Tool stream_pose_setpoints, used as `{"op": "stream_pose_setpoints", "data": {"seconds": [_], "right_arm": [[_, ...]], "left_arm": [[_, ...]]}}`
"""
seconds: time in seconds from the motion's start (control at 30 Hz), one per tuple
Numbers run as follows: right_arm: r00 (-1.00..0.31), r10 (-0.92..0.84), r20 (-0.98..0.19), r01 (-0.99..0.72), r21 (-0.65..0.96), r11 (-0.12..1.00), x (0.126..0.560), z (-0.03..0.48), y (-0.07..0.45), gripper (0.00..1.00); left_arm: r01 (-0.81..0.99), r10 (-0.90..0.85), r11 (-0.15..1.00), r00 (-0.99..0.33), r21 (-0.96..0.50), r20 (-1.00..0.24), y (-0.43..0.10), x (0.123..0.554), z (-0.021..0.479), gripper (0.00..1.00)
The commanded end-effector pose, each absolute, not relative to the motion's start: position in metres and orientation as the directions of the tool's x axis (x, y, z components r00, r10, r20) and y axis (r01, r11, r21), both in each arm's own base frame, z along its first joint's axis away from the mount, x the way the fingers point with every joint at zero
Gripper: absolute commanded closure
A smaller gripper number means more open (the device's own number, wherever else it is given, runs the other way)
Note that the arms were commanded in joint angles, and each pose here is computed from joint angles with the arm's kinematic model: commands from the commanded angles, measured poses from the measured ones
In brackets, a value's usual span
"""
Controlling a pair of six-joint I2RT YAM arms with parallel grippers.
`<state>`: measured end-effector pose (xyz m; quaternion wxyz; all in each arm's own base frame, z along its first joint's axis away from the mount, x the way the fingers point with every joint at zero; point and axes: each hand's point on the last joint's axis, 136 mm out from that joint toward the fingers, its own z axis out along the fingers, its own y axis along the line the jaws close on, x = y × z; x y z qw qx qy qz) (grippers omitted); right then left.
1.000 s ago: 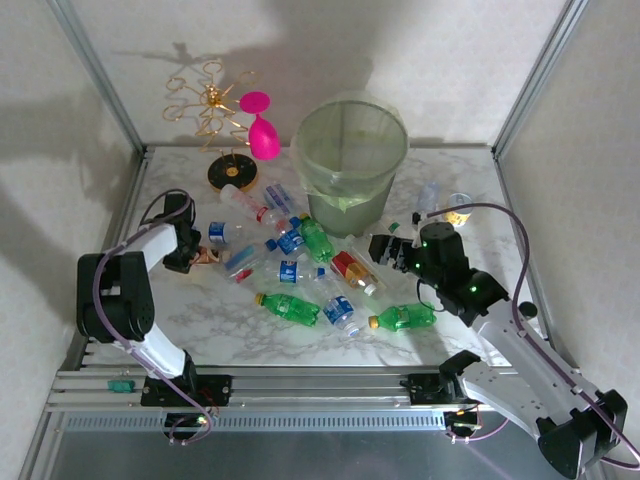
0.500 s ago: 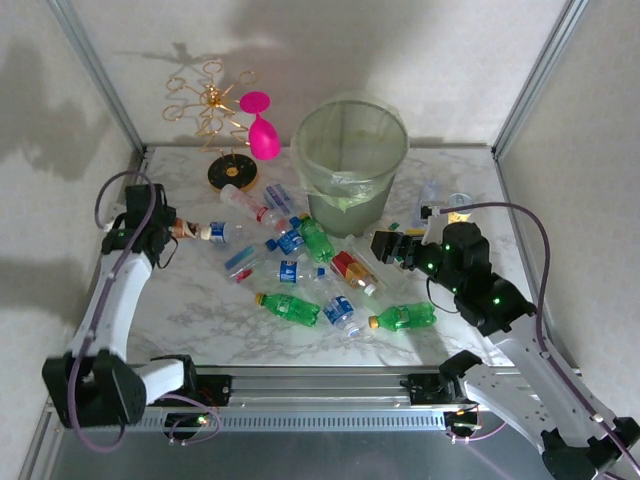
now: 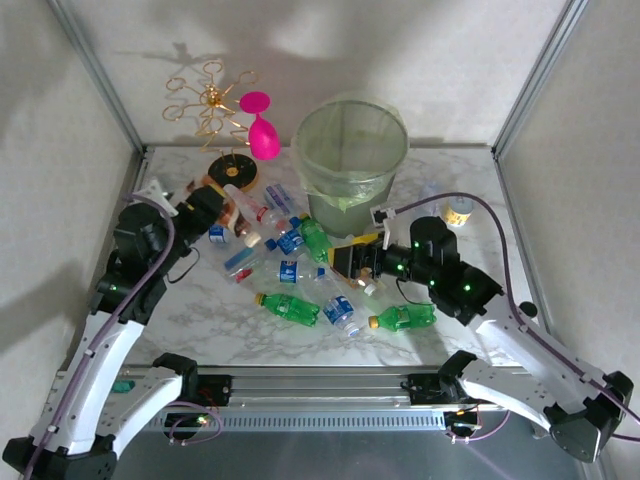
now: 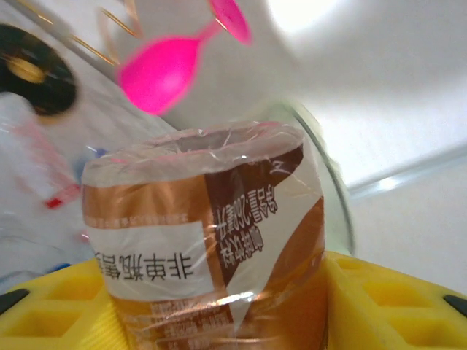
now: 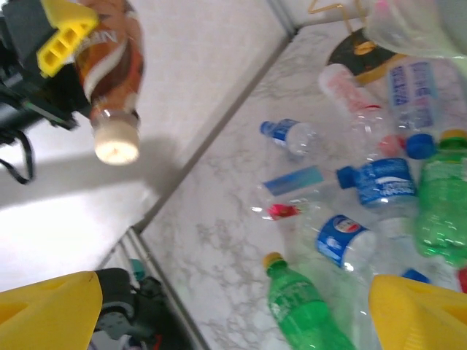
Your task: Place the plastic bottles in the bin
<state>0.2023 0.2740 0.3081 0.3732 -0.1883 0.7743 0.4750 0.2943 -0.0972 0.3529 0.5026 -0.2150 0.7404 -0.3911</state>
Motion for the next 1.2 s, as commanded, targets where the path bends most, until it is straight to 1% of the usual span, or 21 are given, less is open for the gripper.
{"op": "stream_pose_setpoints", "data": {"seconds": [0.0,0.1,0.17,0.27,0.33,0.43,0.63,0.73,0.83,0.9,0.97,1.03,1.17], "right_arm": [[-0.624,0.115,-0.773,-0.721,0.626,0.298,0.191,0.362,0.295,0.03],[-0.608,0.144,-0.781,-0.736,0.622,0.267,0.188,0.378,0.300,0.01],[-0.589,0.145,-0.795,-0.768,0.607,0.205,0.180,0.388,0.304,0.01],[-0.615,0.095,-0.783,-0.771,0.622,0.137,0.174,0.391,0.317,0.02],[-0.629,0.056,-0.775,-0.774,0.631,0.049,0.164,0.396,0.327,0.02],[-0.633,0.035,-0.773,-0.774,0.632,-0.046,0.152,0.405,0.337,0.03],[-0.642,0.010,-0.767,-0.764,0.638,-0.095,0.146,0.404,0.353,0.05],[-0.641,0.011,-0.768,-0.762,0.634,-0.136,0.139,0.405,0.356,0.09],[-0.641,0.027,-0.767,-0.761,0.631,-0.153,0.138,0.407,0.355,0.18],[-0.645,0.031,-0.763,-0.758,0.635,-0.147,0.139,0.405,0.355,0.29],[-0.651,0.029,-0.759,-0.754,0.642,-0.143,0.140,0.403,0.355,0.37],[-0.659,0.037,-0.751,-0.749,0.652,-0.121,0.143,0.400,0.355,0.38],[-0.665,0.037,-0.746,-0.745,0.659,-0.107,0.146,0.398,0.356,0.38]], "left_arm": [[0.319,-0.626,0.542,-0.463,-0.777,-0.627,-0.139,0.280,0.382,0.69],[0.427,-0.574,0.470,-0.517,-0.773,-0.635,-0.165,0.267,0.392,0.69],[0.480,-0.551,0.429,-0.532,-0.765,-0.643,-0.177,0.258,0.398,0.69],[0.548,-0.527,0.372,-0.540,-0.749,-0.657,-0.192,0.243,0.407,0.68],[0.583,-0.504,0.342,-0.548,-0.737,-0.668,-0.202,0.234,0.409,0.68],[0.633,-0.459,0.311,-0.552,-0.708,-0.696,-0.218,0.221,0.411,0.68],[0.699,-0.440,0.257,-0.530,-0.667,-0.725,-0.233,0.202,0.428,0.68],[0.702,-0.446,0.263,-0.520,-0.662,-0.729,-0.234,0.202,0.432,0.68],[0.698,-0.447,0.269,-0.520,-0.664,-0.728,-0.235,0.204,0.429,0.68],[0.697,-0.449,0.265,-0.522,-0.666,-0.725,-0.236,0.204,0.428,0.68],[0.697,-0.456,0.260,-0.522,-0.669,-0.721,-0.236,0.204,0.427,0.68],[0.697,-0.457,0.252,-0.526,-0.671,-0.718,-0.237,0.203,0.426,0.67],[0.704,-0.444,0.230,-0.539,-0.672,-0.716,-0.244,0.199,0.425,0.65]]}}
